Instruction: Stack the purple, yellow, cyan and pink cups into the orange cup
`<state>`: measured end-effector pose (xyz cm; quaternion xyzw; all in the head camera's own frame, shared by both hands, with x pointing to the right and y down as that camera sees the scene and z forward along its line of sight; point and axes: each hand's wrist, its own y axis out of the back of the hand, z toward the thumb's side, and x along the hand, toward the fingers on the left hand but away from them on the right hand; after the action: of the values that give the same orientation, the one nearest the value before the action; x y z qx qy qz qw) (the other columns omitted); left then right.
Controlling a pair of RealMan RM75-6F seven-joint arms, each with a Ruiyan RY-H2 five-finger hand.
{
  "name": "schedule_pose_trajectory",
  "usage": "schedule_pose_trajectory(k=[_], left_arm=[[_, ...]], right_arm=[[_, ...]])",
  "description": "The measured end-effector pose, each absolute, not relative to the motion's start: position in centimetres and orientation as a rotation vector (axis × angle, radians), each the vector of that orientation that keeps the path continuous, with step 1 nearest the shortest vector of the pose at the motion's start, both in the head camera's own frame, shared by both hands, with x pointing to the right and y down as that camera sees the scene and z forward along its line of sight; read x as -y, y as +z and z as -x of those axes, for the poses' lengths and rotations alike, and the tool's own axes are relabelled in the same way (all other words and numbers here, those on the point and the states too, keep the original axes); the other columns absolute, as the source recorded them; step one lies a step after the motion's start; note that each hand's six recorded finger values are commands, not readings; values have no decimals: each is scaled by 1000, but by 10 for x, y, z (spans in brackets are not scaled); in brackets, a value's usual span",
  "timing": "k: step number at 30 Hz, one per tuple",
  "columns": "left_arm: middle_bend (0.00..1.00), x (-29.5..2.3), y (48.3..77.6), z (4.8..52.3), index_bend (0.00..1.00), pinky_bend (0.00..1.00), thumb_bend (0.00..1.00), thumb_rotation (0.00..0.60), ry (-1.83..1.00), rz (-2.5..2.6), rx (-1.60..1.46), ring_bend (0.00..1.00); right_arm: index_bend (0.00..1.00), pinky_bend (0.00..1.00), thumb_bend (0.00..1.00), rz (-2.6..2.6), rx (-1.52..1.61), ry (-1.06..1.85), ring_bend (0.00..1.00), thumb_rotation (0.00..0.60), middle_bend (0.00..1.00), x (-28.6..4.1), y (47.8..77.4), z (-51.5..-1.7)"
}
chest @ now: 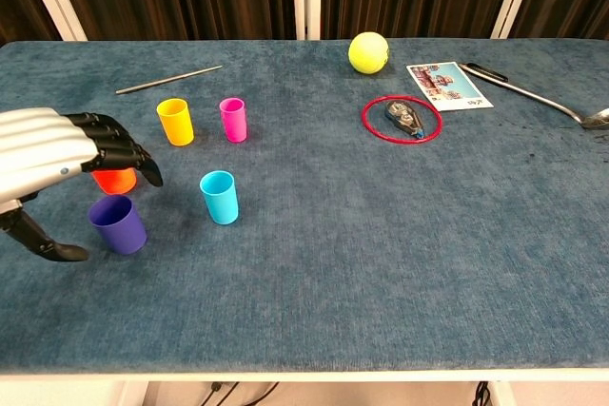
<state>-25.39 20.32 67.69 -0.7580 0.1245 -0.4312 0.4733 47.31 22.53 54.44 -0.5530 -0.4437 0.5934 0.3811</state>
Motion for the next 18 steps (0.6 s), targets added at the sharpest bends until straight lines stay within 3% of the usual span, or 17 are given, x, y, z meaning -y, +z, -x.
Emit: schedule_pose_trajectory(k=[18], left_arm=[[369, -202, 680, 245, 439, 152, 203, 600, -1002, 1817, -307, 415]], right_arm=[[0, 0, 292, 1419, 1138, 1518, 0, 600, 0, -227, 549, -477]])
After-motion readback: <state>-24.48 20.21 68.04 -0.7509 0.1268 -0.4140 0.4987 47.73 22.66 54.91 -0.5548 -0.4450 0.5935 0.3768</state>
